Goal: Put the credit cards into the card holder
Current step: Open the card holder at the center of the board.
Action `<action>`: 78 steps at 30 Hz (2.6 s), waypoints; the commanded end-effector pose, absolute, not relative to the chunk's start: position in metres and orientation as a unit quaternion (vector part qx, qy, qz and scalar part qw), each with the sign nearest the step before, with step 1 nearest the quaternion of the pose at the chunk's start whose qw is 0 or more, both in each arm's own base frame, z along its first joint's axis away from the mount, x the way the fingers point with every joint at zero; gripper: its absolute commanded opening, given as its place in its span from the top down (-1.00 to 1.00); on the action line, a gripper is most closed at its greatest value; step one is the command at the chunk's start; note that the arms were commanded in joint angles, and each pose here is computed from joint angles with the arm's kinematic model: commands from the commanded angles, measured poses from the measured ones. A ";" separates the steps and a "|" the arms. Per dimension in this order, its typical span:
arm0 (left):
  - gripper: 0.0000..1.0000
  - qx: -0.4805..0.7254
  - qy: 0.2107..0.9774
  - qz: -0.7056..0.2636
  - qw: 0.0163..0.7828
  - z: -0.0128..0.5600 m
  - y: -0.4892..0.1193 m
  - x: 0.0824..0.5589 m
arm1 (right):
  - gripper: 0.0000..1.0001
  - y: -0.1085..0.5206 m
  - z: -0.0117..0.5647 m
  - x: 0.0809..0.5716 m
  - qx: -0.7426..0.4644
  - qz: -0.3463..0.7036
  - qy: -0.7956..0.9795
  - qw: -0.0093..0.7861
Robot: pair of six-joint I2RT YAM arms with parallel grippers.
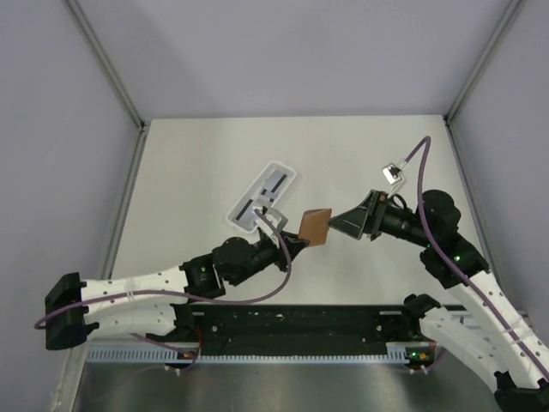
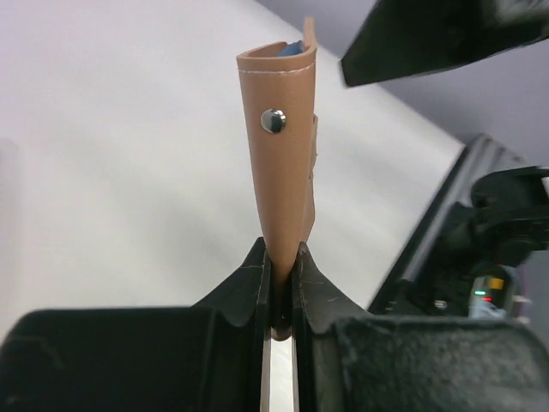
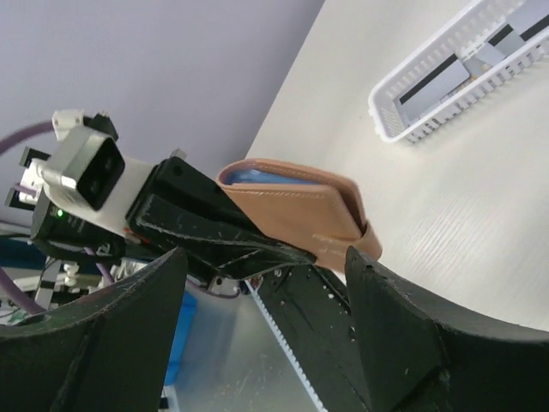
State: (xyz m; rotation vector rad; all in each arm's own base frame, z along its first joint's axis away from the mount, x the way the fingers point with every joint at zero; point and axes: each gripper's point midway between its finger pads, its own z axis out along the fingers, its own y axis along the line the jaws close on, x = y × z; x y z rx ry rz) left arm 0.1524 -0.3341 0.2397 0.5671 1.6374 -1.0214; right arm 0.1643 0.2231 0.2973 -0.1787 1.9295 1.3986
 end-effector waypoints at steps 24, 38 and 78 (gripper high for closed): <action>1.00 0.327 0.531 0.152 0.767 0.260 -0.334 0.155 | -0.61 0.210 0.268 0.176 0.058 0.490 0.824 0.280; 1.00 0.311 0.532 0.121 0.779 0.273 -0.332 0.149 | -0.10 0.208 0.251 0.176 0.056 0.487 0.831 0.265; -0.66 0.036 0.520 -0.655 0.547 0.373 -0.295 0.100 | 1.00 0.186 0.372 0.166 0.065 0.724 0.513 0.457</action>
